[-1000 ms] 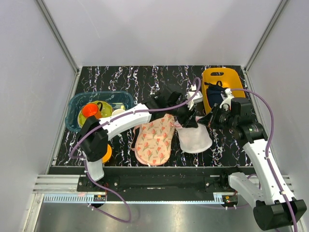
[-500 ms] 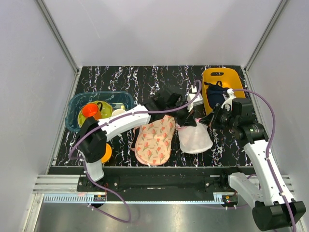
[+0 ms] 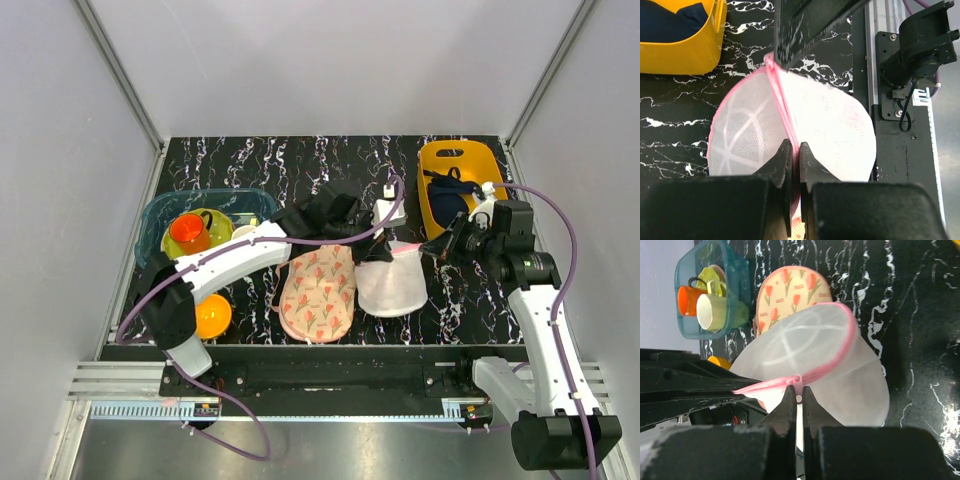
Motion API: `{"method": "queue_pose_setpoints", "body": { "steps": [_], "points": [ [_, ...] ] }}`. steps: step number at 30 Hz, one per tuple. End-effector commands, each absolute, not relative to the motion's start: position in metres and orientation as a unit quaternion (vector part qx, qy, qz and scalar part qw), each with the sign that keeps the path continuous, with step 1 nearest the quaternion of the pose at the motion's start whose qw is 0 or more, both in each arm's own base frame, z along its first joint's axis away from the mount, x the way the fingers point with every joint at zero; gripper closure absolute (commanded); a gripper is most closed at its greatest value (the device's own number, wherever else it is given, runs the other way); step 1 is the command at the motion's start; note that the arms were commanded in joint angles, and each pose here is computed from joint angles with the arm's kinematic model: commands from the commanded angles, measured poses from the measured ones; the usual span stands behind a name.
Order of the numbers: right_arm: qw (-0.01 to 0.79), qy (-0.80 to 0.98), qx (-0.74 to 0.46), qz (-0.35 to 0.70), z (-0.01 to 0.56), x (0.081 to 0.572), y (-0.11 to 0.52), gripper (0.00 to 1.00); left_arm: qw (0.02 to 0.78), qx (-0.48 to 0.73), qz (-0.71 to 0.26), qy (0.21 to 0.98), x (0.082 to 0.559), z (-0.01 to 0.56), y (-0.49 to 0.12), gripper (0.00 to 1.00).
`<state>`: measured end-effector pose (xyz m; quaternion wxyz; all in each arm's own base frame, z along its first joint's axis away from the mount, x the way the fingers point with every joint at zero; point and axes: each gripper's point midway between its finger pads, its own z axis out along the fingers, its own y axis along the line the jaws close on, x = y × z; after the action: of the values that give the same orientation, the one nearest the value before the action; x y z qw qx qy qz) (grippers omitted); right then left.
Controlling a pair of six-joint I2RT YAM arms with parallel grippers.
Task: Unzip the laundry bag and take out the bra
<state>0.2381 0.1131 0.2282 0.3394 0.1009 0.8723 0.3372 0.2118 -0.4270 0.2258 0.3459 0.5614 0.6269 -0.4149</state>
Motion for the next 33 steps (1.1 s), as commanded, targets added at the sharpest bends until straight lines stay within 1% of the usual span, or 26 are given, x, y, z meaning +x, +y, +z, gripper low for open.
{"method": "queue_pose_setpoints", "body": {
  "steps": [1,5,7,8,9,10,11,12,13,15,18,20,21,25,29,33],
  "points": [
    [0.396,0.865,0.125,0.282,0.228,0.263,0.081,1.00,0.357,0.565,-0.428,0.608,0.206,0.250,-0.404,1.00],
    [0.392,0.862,0.125,0.297,0.227,0.261,0.084,1.00,0.383,0.548,-0.430,0.607,0.218,0.262,-0.393,1.00],
    [0.387,0.851,0.117,0.334,0.237,0.258,0.096,1.00,0.389,0.539,-0.435,0.608,0.222,0.265,-0.394,1.00],
    [0.391,0.844,0.113,0.348,0.243,0.259,0.100,1.00,0.392,0.535,-0.436,0.608,0.224,0.269,-0.396,0.81],
    [0.391,0.840,0.111,0.360,0.247,0.258,0.104,1.00,0.377,0.531,-0.439,0.619,0.225,0.263,-0.399,0.55],
    [0.388,0.835,0.110,0.374,0.251,0.256,0.108,1.00,0.365,0.527,-0.443,0.626,0.225,0.260,-0.401,0.38],
    [0.389,0.834,0.110,0.377,0.253,0.255,0.108,1.00,0.368,0.527,-0.447,0.622,0.227,0.272,-0.406,0.31],
    [0.390,0.833,0.109,0.378,0.255,0.253,0.109,1.00,0.355,0.520,-0.450,0.633,0.229,0.267,-0.408,0.24],
    [0.390,0.832,0.108,0.379,0.258,0.253,0.109,1.00,0.357,0.519,-0.452,0.631,0.229,0.270,-0.410,0.20],
    [0.390,0.832,0.107,0.379,0.261,0.249,0.109,1.00,0.367,0.516,-0.455,0.625,0.230,0.277,-0.417,0.17],
    [0.385,0.834,0.103,0.381,0.263,0.246,0.111,1.00,0.378,0.516,-0.458,0.617,0.229,0.288,-0.430,0.16],
    [0.383,0.835,0.102,0.381,0.262,0.245,0.111,1.00,0.378,0.513,-0.452,0.624,0.232,0.284,-0.441,0.16],
    [0.384,0.835,0.101,0.382,0.263,0.244,0.111,1.00,0.383,0.510,-0.451,0.624,0.232,0.288,-0.447,0.17],
    [0.382,0.834,0.099,0.385,0.263,0.242,0.112,1.00,0.384,0.501,-0.437,0.641,0.244,0.276,-0.463,0.18],
    [0.380,0.834,0.096,0.389,0.264,0.239,0.114,1.00,0.401,0.496,-0.438,0.634,0.252,0.276,-0.472,0.20],
    [0.378,0.832,0.095,0.394,0.263,0.237,0.115,1.00,0.395,0.499,-0.440,0.633,0.254,0.270,-0.478,0.23]
  ]
}}
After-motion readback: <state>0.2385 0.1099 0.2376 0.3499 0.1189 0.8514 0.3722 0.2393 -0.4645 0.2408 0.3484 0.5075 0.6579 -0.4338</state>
